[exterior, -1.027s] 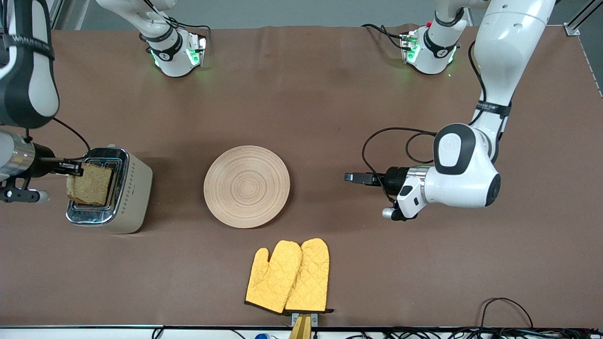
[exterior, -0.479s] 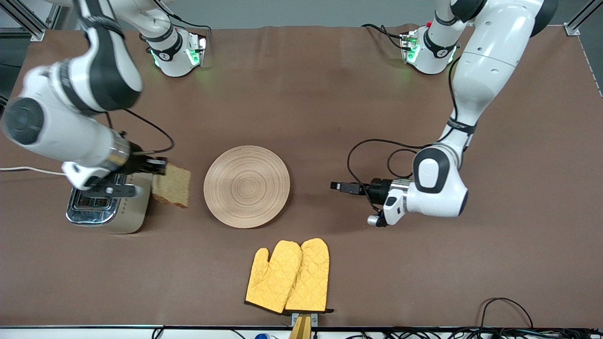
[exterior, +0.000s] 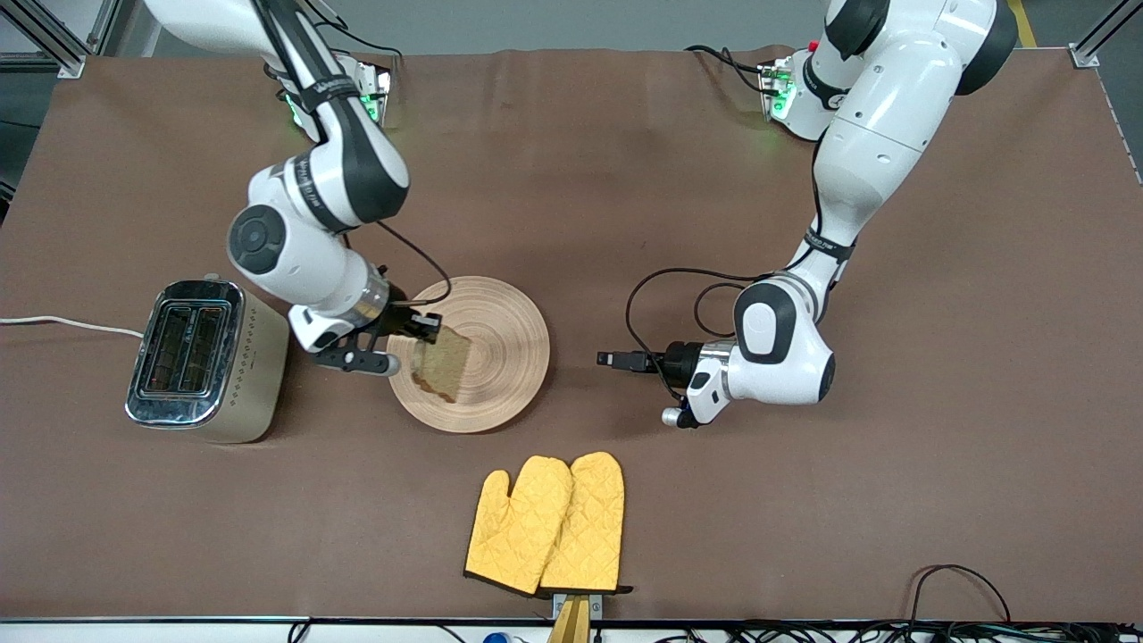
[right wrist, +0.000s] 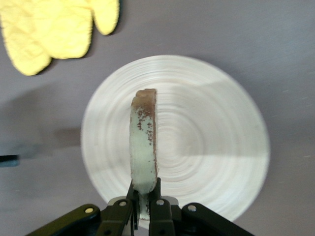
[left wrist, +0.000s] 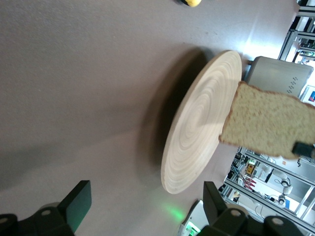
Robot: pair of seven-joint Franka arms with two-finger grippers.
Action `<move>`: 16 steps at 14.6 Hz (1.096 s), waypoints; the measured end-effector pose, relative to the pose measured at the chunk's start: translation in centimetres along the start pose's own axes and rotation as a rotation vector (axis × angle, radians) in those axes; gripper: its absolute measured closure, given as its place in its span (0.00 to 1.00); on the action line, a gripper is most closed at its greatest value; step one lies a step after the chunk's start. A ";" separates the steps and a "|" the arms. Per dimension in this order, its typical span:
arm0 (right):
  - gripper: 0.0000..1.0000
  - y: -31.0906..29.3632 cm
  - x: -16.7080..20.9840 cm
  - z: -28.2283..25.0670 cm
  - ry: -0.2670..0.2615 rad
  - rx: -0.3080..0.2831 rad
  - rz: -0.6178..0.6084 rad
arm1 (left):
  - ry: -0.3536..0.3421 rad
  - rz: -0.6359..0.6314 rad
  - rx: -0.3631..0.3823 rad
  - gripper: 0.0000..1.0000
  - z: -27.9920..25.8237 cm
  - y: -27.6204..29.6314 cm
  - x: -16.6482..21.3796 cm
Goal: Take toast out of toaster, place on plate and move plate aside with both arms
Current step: 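Lower the toast onto the wooden plate and open the right gripper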
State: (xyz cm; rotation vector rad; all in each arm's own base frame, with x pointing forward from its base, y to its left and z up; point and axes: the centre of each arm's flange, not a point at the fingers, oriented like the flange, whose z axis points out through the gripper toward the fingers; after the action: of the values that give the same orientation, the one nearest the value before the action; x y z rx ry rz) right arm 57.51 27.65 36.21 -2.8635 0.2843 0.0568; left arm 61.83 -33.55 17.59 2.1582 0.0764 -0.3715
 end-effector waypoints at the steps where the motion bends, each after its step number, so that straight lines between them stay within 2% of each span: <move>1: 0.89 -0.8 -0.6 0.5 -0.003 0.002 0.008 | 0.005 -0.001 0.002 0.00 0.1 -0.1 0.1; 7: 0.89 -3.0 -3.4 7.0 -0.072 -0.054 0.013 | 0.014 0.003 0.002 0.00 -0.1 0.1 0.3; 13: 0.93 -0.6 -2.9 8.3 -0.101 -0.089 -0.004 | 0.015 0.000 0.003 0.00 0.0 -0.1 0.3; 15: 0.82 1.4 -2.3 8.8 -0.113 -0.104 0.000 | 0.016 -0.006 -0.001 0.00 0.1 -0.3 0.4; 16: 0.69 2.1 -2.1 8.9 -0.117 -0.107 0.005 | 0.016 -0.009 -0.005 0.00 0.2 -0.3 0.4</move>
State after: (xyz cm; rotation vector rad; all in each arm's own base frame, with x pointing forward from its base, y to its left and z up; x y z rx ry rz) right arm 54.91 28.39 27.18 -2.9507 0.2720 0.2468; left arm 62.07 -33.54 17.14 2.1567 0.0964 -0.3588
